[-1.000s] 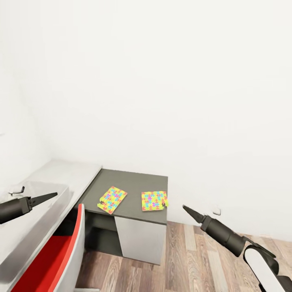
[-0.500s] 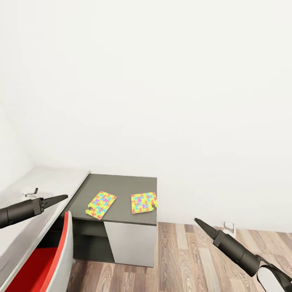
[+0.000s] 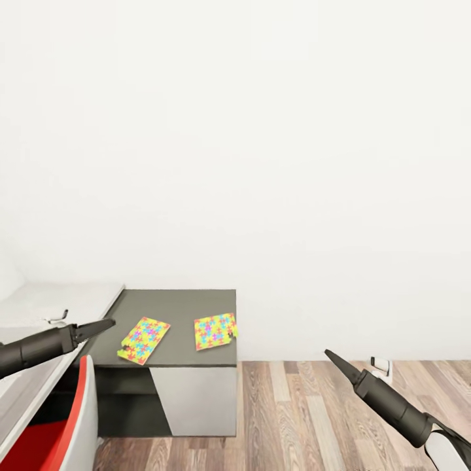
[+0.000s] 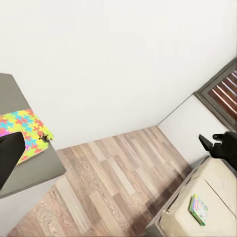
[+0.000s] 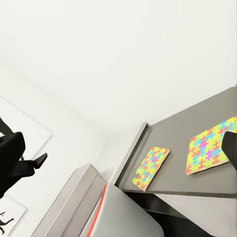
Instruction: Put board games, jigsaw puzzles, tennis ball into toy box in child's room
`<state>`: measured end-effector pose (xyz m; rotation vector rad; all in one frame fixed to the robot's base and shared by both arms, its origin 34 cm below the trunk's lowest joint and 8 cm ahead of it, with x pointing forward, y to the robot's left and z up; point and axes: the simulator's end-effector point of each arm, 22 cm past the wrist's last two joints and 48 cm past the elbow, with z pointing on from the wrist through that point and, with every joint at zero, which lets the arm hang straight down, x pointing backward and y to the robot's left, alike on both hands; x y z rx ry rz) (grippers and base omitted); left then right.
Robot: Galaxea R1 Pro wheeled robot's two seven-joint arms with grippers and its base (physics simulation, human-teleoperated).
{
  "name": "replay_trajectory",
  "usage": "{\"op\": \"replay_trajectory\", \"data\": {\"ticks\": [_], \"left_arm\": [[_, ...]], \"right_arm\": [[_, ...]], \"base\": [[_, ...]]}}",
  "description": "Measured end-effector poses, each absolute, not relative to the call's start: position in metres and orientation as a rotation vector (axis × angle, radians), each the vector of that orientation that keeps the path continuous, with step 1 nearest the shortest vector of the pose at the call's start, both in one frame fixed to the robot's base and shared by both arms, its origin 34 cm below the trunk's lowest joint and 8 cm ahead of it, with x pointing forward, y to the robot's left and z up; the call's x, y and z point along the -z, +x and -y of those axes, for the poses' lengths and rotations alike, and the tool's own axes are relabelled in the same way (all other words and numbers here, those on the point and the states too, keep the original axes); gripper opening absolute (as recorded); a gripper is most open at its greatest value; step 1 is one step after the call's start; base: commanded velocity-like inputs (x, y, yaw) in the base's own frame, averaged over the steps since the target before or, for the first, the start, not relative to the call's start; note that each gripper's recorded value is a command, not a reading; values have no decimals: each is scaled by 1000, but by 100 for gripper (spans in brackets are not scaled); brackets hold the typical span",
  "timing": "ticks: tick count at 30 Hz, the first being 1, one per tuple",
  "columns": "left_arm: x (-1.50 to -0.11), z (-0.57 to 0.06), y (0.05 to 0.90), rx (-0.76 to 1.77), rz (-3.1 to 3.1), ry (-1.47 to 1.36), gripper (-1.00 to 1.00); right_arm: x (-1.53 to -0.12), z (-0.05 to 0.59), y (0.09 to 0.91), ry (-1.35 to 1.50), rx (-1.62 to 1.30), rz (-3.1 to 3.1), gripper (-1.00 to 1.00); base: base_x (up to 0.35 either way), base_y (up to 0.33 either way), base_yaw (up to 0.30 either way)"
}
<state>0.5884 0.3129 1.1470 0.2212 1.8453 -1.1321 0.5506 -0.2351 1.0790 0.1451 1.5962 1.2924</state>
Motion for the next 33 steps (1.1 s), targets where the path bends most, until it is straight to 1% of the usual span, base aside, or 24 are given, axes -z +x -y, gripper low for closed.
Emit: {"op": "replay_trajectory", "data": {"ticks": [12,18,22,28,33], "left_arm": [[-1122,-300,578,1150,-1855,228,100],[-1086,-289,588,1103,-1941,197,100],[-1039,-287,599,1000,-2049,158,100],[-968,-292,597,923,-2178,60,100],[-894,-302,581,816,-2314,-12,100]], "right_arm": [[-1082,234,549,125,-1276,-1598,100],[-1065,229,547,82,-1217,-1669,100],[-1024,227,543,98,-1171,-1775,100],[-956,232,529,146,-1087,-1909,100],[-867,240,496,220,-973,-2078,100]], "base": [[0,0,-204],[0,0,-204],[0,0,-204],[0,0,-204],[0,0,-204]]}}
